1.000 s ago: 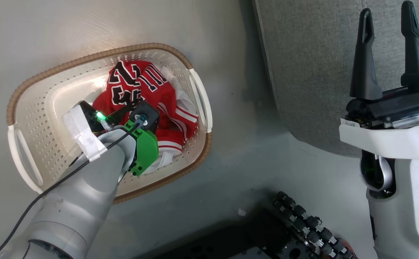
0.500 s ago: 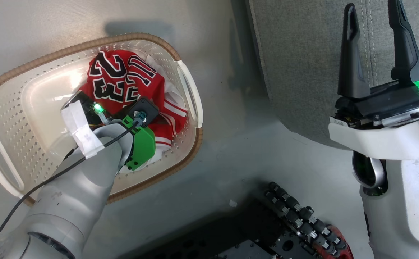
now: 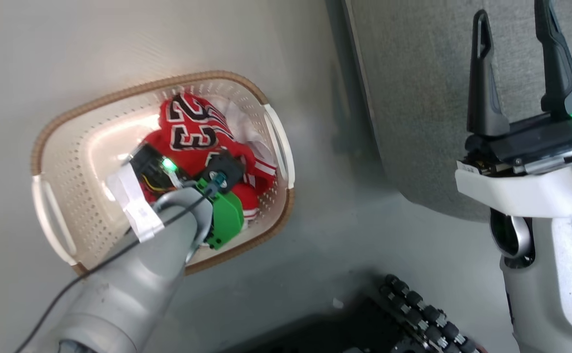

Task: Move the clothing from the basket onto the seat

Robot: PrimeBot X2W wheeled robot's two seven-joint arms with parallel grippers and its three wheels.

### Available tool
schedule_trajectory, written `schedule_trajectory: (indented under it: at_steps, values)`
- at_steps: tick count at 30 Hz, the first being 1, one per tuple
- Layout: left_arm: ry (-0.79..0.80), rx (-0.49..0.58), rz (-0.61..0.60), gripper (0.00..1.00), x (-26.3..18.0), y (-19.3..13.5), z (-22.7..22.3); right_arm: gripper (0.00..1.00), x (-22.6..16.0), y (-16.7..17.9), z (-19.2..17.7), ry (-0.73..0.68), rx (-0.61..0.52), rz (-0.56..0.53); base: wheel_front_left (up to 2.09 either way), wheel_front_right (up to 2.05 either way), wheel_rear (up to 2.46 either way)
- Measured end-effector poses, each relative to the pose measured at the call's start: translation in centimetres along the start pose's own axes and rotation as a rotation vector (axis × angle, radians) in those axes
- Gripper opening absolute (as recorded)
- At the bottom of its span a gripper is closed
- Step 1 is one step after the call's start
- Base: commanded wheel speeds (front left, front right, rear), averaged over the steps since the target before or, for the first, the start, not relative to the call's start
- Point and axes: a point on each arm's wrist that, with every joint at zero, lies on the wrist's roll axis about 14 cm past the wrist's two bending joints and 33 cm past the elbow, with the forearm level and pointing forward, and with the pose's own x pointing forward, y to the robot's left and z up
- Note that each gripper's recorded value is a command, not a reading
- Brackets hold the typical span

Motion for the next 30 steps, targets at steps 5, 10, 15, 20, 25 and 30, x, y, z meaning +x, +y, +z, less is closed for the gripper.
schedule_trajectory:
  at_steps: [5,10,15,20,25,30]
  values:
    - [-0.06,-0.053,0.058,0.0,-2.8,-0.9,2.1,1.0,-1.3,-0.4,2.1,-0.026,-0.002,-0.005,0.0,0.0,0.0]
    - [-0.126,-0.089,0.122,0.0,-5.9,-1.6,4.4,1.0,-3.2,-0.4,3.9,-0.04,0.016,-0.009,0.0,0.0,0.0]
    - [-0.214,-0.121,0.212,0.0,-9.4,-2.0,7.0,1.0,-5.3,1.1,5.6,-0.057,0.077,0.018,0.0,0.0,0.0]
    - [-0.308,-0.109,0.278,0.0,-12.8,-2.9,9.7,1.0,-7.5,2.0,7.3,-0.08,0.118,0.032,0.0,0.0,0.0]
    - [-0.426,-0.06,0.353,0.0,-16.4,-3.2,13.2,1.0,-9.7,3.0,8.8,-0.105,0.143,0.056,0.0,0.0,0.0]
    - [-0.545,-0.021,0.416,0.0,-20.0,-3.8,16.3,1.0,-11.8,3.6,9.9,-0.124,0.159,0.073,0.0,0.0,0.0]
